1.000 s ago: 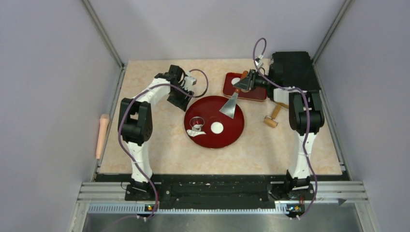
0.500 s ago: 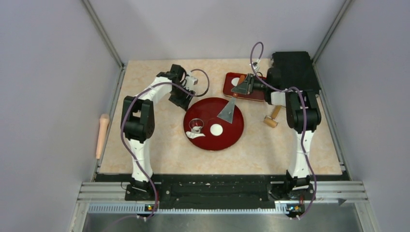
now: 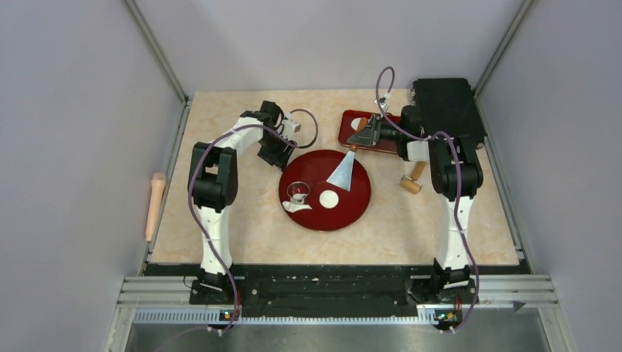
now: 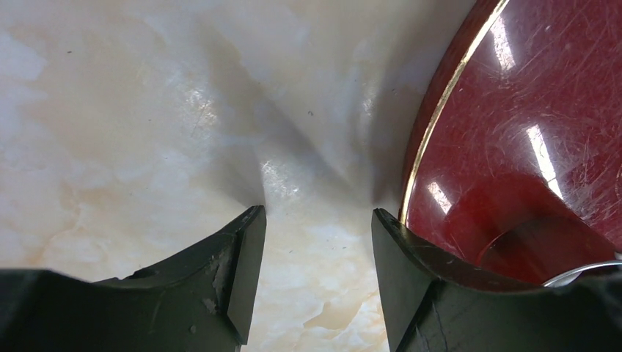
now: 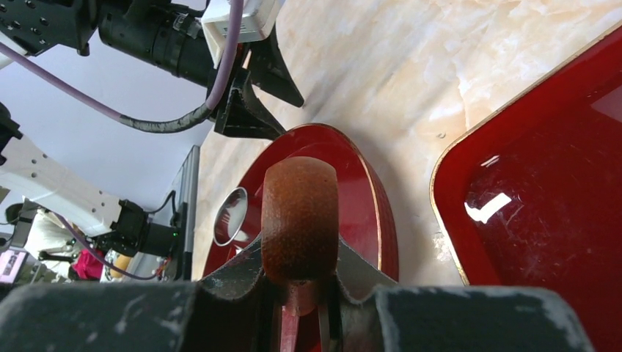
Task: Roll out the dumpling wrappers from the dough
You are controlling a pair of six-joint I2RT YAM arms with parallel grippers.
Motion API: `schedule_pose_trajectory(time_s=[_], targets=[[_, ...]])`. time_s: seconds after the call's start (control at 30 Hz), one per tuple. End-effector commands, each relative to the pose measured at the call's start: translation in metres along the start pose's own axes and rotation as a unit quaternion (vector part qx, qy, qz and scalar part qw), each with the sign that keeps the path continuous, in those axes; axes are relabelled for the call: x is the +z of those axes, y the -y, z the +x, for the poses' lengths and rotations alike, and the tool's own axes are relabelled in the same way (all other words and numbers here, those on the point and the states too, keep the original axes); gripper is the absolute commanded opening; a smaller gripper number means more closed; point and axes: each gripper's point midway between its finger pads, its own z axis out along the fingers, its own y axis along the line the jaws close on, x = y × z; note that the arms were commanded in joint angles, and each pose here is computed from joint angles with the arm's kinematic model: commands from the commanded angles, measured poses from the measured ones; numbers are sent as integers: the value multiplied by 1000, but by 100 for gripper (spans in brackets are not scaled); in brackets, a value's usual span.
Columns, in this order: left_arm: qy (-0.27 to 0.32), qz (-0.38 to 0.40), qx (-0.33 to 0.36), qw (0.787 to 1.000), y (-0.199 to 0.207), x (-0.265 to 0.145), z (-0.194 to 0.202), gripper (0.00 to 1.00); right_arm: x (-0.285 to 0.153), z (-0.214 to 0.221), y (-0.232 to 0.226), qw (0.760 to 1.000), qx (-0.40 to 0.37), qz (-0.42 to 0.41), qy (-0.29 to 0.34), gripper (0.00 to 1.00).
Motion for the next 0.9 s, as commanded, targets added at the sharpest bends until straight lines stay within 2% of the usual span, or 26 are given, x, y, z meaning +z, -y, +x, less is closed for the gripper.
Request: schedule_pose_trajectory(time_s=[0.0,0.13,0.23,0.43,0.8,0.87], targets=[[32,24,-17,999,10,-12,-15,60,12,13,4,999,-44,-13,-13,0],[102,1,-52,993,-10,-39,-34,61,13,17,7,999,-41,-11,-19,0],[128,31,-47,990,-4,-52,-39,61,13,19,8,999,-38,-10,-23,0],[90,90,-18,992,22,-38,-25,58,14,19,8,999,-38,-10,-25,0],[35,86,-9,996,30,-3,-10,53,15,24,8,999,-38,-6,-37,0],[27,79,-6,996,30,2,-8,48,15,26,9,998,-40,-4,-40,0]])
